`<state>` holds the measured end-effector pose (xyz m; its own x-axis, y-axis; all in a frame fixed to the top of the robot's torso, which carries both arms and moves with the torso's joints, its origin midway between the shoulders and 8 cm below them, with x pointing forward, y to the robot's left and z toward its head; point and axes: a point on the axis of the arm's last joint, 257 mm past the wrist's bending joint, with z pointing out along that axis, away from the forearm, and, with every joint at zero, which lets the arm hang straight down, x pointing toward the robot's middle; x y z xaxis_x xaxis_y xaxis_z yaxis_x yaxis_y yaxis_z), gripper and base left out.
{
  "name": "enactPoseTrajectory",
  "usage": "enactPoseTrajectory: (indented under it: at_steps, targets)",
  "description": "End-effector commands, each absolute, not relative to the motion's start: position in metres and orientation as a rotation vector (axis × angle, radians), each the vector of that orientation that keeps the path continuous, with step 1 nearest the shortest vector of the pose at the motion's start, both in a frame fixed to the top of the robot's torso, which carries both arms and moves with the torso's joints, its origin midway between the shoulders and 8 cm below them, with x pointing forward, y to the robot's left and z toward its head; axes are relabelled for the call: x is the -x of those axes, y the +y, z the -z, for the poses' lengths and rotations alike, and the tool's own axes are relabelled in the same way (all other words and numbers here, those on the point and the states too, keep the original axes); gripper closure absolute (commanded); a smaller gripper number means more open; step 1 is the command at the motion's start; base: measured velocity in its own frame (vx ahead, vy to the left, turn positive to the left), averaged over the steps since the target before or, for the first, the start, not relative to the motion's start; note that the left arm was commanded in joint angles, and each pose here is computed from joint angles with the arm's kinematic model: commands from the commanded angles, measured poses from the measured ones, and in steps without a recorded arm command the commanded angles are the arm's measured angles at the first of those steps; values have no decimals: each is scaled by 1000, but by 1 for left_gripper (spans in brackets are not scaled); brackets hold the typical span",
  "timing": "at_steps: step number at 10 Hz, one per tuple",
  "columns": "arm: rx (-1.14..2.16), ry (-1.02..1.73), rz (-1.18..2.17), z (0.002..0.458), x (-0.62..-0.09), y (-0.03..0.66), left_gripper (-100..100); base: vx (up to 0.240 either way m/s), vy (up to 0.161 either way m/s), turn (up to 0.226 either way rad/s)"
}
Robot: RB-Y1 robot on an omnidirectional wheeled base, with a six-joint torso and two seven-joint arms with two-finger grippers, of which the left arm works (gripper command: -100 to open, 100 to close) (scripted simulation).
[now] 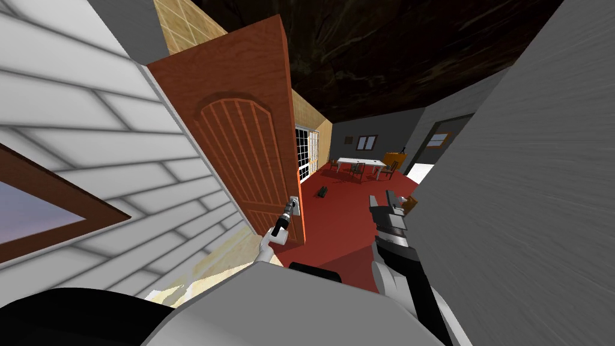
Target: Push the door open
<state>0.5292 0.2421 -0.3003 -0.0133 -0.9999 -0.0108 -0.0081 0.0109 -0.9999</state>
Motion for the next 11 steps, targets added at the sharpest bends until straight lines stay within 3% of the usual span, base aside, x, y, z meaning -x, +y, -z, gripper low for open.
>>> enactPoseTrajectory:
  at_steps: [1, 5, 11]
  targets:
    - [1206, 1201, 1189, 295, -535, 258, 100, 148, -150, 107]
    - [1235, 1164, 1160, 296, -535, 277, 100, 168, -139, 83]
    - [1251, 1135, 1124, 296, -533, 300, 100, 138, -55, 39]
